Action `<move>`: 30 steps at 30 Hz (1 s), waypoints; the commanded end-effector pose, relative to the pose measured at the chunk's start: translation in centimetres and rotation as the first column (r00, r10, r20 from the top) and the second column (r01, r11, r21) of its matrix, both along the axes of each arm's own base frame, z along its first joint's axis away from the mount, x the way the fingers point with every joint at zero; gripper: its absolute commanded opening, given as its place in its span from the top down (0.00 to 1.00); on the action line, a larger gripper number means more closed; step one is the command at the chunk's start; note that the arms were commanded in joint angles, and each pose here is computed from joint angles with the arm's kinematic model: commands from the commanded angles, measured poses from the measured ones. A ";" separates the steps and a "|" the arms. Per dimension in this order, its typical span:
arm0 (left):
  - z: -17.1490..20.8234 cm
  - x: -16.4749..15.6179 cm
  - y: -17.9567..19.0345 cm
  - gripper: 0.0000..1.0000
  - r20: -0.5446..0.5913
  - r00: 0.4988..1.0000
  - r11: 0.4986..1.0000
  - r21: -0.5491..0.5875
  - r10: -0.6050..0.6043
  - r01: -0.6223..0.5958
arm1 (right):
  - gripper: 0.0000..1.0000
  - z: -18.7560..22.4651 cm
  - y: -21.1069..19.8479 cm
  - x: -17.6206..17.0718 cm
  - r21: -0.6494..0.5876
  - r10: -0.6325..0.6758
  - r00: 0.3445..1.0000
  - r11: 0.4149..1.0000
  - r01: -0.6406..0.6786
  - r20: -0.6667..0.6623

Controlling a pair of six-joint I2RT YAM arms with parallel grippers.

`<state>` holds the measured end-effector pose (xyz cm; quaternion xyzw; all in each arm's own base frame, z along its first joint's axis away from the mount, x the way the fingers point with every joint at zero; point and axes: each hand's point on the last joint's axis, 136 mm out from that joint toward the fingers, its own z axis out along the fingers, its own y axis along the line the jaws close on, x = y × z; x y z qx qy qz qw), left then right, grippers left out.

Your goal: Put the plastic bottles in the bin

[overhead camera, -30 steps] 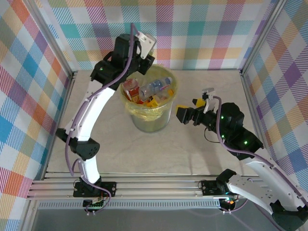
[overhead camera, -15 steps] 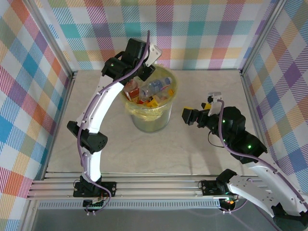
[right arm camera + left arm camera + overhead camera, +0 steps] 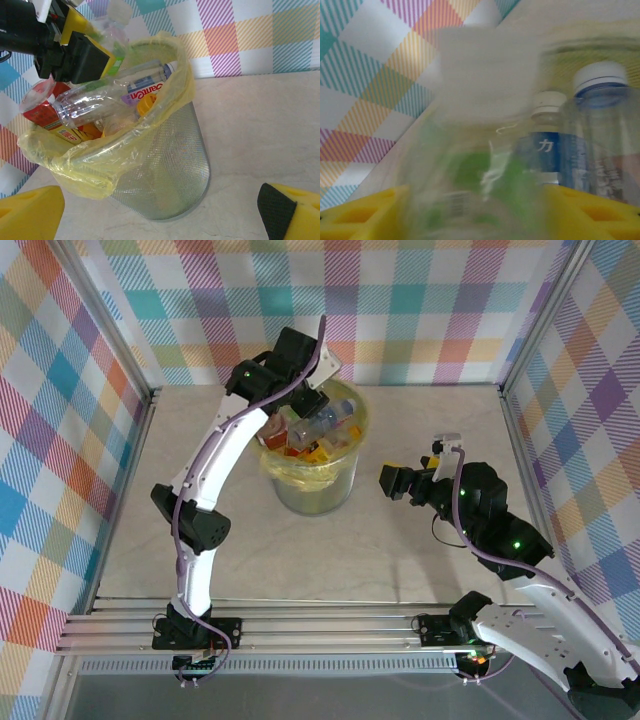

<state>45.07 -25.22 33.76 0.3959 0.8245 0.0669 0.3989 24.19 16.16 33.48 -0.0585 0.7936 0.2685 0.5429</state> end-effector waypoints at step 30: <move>15.0 -5.8 4.8 0.14 0.218 0.944 0.867 -0.485 0.247 -0.115 | 0.00 -1.7 -5.3 0.2 -0.110 -0.268 0.961 0.959 0.260 -0.064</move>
